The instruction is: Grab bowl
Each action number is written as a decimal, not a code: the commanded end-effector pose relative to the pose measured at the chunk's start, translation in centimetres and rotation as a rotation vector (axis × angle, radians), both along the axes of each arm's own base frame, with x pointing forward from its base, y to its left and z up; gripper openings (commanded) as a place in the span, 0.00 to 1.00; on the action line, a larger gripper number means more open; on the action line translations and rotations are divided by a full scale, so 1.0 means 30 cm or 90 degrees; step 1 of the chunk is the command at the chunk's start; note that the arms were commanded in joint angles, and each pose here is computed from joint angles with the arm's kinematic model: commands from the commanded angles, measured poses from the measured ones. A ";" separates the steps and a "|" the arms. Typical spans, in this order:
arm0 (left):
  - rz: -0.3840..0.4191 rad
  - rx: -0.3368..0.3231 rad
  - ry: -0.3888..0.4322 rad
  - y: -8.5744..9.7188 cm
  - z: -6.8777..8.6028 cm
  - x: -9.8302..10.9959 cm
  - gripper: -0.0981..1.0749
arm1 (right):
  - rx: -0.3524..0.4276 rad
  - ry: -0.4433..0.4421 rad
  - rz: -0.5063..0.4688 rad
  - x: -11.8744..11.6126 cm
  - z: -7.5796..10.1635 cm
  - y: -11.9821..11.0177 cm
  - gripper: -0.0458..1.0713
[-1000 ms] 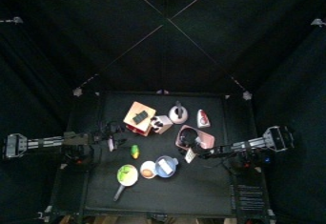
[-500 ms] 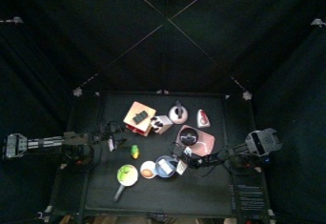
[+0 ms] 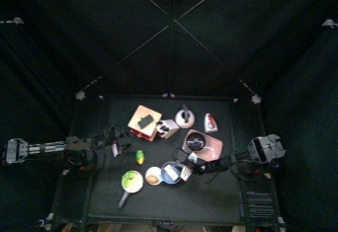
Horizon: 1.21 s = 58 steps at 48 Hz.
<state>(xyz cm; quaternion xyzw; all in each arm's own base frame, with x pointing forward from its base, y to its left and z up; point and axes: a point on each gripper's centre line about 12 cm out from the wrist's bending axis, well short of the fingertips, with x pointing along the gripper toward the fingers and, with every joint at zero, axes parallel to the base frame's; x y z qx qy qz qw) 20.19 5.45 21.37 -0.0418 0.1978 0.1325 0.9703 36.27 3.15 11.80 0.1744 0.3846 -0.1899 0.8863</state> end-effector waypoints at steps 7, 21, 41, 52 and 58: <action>0.000 0.001 -0.010 0.002 0.016 0.007 0.82 | 0.008 -0.020 -0.011 0.017 0.037 -0.007 0.55; 0.000 0.001 -0.009 0.002 0.015 0.008 0.82 | 0.023 -0.027 -0.019 0.009 0.054 0.003 0.44; 0.000 0.001 -0.010 0.002 0.016 0.007 0.82 | 0.025 -0.046 -0.037 -0.011 0.102 -0.002 0.43; 0.000 0.001 -0.009 0.002 0.015 0.008 0.82 | 0.036 -0.041 -0.048 -0.019 0.097 0.003 0.43; 0.000 0.001 -0.009 0.002 0.015 0.008 0.82 | 0.044 -0.033 -0.062 -0.028 0.089 0.005 0.43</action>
